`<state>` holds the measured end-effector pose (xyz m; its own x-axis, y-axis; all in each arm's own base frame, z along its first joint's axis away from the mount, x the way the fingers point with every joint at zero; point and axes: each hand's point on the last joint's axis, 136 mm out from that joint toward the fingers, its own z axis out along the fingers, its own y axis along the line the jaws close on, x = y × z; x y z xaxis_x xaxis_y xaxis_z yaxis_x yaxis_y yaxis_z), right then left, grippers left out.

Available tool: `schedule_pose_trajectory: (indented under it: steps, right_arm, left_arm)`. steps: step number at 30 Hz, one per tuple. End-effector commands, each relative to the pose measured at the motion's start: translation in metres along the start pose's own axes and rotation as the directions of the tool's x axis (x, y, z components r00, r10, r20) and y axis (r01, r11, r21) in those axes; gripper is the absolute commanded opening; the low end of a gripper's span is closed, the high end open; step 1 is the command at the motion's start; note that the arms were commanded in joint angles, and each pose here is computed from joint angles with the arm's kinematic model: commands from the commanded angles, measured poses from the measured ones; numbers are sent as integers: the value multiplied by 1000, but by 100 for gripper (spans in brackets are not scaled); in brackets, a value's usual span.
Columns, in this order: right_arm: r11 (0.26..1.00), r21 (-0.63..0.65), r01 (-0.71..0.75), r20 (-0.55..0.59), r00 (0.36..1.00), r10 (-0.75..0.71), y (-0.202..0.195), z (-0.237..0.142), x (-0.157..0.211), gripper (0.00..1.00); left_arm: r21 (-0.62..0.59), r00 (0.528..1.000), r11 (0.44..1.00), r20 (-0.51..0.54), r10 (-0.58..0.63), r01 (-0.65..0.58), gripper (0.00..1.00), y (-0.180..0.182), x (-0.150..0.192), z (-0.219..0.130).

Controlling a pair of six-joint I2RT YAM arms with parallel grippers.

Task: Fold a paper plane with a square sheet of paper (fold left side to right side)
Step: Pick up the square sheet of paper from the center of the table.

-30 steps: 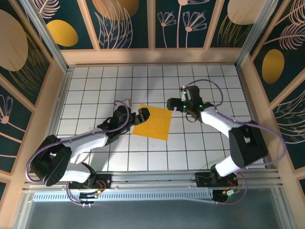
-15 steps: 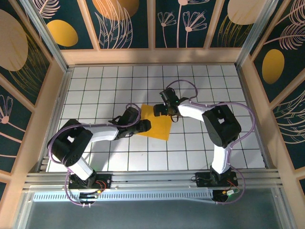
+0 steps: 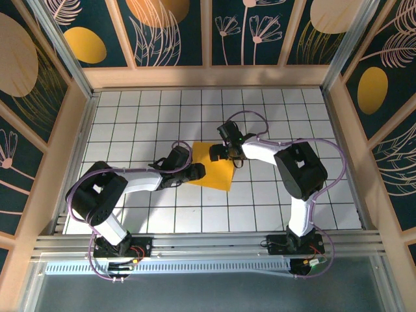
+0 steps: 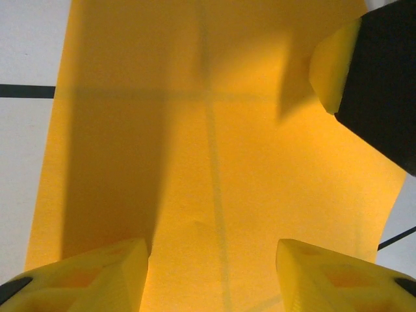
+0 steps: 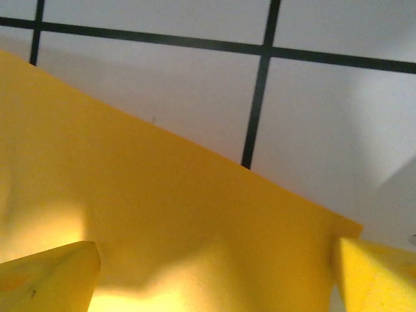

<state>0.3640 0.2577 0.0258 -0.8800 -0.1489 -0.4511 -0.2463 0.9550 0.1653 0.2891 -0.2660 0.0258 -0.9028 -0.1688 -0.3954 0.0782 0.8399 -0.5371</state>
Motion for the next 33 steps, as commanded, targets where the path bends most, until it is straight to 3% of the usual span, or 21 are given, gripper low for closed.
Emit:
schedule_pose_trajectory:
  steps: [1, 7, 13, 21, 26, 33]
  right_arm:
    - [998, -61, 13, -52, 999, -16, 19, -7, 12, 90]
    - [997, -74, 36, -55, 998, -40, 29, -14, 10, 82]
    - [996, -81, 42, -115, 992, -51, 29, -6, 23, 66]
    - [989, -132, 66, -88, 993, -78, 39, -14, 13, 45]
    - [973, -222, 69, -76, 993, -88, 49, -25, 10, 33]
    - [920, -372, 122, 8, 992, -128, 59, -66, -4, 26]
  left_arm:
    - [-4, 999, 1000, -37, -26, 25, 54, 2, 7, 3]
    - [40, 999, 999, -20, -30, 30, 53, -7, 2, 0]
    - [43, 999, 998, 36, -39, 37, 55, -9, -8, -7]
    - [24, 988, 1000, 151, -23, 20, 60, -8, -30, -31]
    - [71, 969, 997, 246, -36, 19, 74, -4, -50, -62]
    - [116, 909, 993, 417, -21, -31, 91, 1, -75, -114]
